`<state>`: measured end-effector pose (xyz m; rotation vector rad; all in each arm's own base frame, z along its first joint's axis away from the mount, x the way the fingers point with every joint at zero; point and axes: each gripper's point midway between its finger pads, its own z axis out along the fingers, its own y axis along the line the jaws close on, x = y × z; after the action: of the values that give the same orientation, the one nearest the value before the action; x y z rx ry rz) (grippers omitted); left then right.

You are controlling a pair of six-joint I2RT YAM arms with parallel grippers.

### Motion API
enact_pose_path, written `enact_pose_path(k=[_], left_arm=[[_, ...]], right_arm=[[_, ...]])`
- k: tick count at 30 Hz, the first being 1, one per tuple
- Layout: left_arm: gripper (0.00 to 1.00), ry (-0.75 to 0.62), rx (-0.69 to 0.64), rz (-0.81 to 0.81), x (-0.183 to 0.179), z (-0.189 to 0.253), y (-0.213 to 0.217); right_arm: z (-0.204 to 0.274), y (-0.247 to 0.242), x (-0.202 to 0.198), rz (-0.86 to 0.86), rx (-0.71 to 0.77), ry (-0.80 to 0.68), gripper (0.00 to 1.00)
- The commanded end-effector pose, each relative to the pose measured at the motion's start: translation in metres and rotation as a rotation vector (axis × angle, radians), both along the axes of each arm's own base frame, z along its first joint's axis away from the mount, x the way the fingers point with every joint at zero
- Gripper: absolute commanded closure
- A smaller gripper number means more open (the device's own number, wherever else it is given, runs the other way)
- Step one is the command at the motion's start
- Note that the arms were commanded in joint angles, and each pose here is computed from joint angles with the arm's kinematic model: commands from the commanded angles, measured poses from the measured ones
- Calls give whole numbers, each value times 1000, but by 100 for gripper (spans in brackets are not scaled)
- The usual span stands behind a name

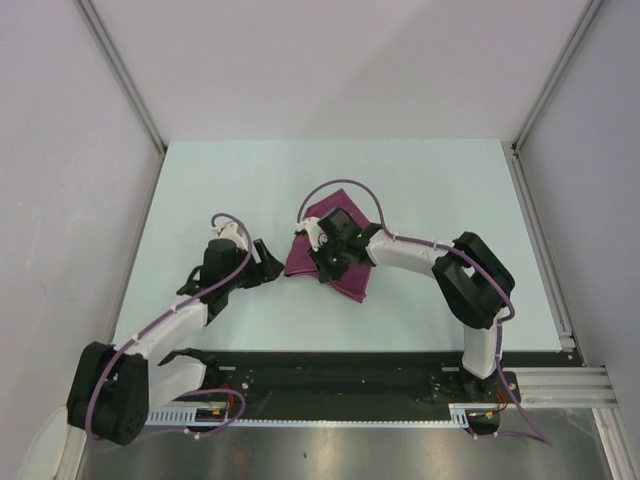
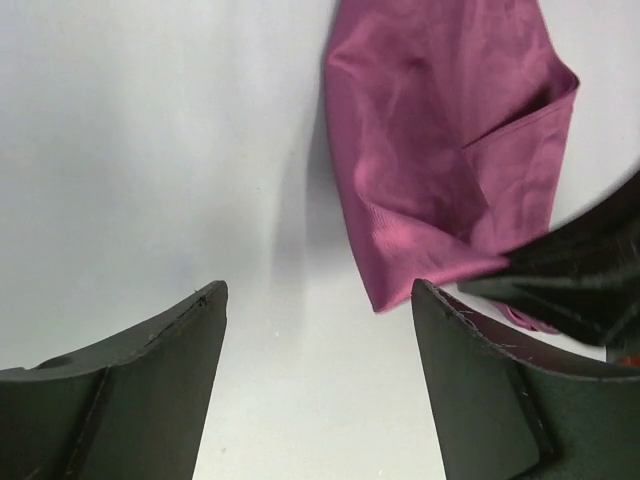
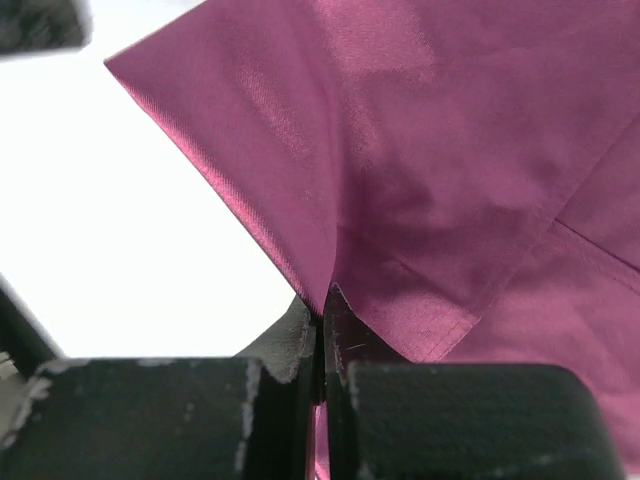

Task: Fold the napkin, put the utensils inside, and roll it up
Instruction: Roll the napkin with the utensil

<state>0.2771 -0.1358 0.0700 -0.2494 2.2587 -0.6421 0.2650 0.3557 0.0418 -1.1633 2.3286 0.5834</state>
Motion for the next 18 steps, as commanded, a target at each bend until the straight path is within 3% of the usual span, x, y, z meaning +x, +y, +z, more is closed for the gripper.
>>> enact_pose_path(k=[1,9,18], left_arm=[[21,-112,24,-54,-2,17,-5],[21,-40,-87,-269,-36,18,-50],[19,84,-167,-457,-63,15,-88]], right_arm=[[4,6,-19,71,89,263,100],[-17,0,-18,72,96,434,100],[-24,-4,-16,57,107,491,100]])
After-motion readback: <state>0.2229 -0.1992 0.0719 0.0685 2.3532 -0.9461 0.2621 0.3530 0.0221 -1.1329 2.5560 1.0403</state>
